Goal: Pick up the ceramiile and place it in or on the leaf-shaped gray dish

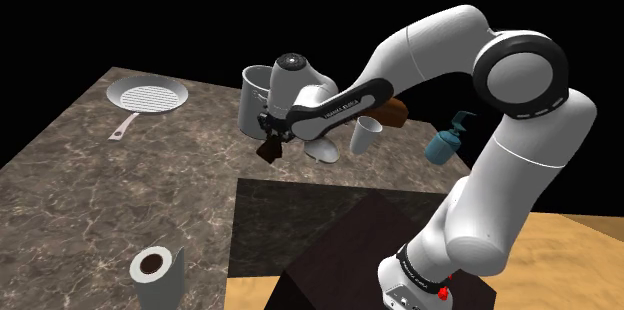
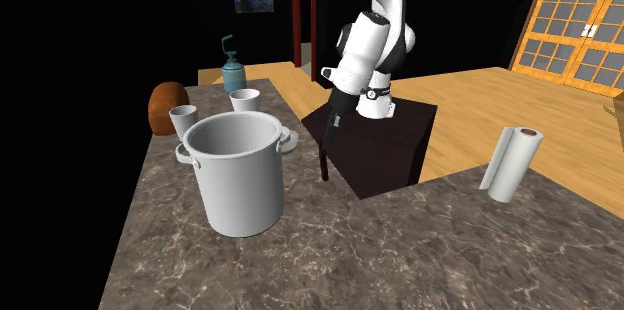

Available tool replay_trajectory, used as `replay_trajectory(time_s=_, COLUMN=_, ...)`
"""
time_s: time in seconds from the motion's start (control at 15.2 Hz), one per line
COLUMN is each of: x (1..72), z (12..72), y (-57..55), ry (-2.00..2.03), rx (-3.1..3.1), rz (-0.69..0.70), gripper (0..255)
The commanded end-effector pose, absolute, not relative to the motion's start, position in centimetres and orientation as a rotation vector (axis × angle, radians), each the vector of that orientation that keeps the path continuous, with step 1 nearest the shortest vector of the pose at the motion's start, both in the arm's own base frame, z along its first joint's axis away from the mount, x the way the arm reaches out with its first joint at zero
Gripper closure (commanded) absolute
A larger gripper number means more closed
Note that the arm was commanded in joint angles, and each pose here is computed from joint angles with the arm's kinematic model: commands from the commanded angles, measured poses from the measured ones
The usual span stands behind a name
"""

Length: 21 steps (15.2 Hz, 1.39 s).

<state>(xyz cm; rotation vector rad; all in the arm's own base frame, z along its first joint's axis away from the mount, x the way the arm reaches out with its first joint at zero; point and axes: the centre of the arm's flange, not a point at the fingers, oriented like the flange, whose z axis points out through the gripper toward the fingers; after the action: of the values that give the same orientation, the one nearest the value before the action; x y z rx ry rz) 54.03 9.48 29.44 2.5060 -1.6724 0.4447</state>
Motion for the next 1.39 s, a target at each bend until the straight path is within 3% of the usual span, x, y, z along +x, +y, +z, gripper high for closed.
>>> replay_trajectory(time_s=0.0, x=53.0, z=29.6, y=6.9, ry=-1.671, rx=2.508, rz=0.445, gripper=255)
replay_trajectory(time_s=1.06, x=46.3, z=29.9, y=-8.3, ry=-1.672, rx=2.507, rz=0.445, gripper=255)
replay_trajectory(time_s=1.12, x=46.3, z=29.9, y=-8.3, ry=-1.672, rx=2.507, rz=0.445, gripper=0)
replay_trajectory(time_s=1.32, x=48.4, z=26.4, y=-5.0, ry=-1.511, rx=2.465, rz=0.422, gripper=0)
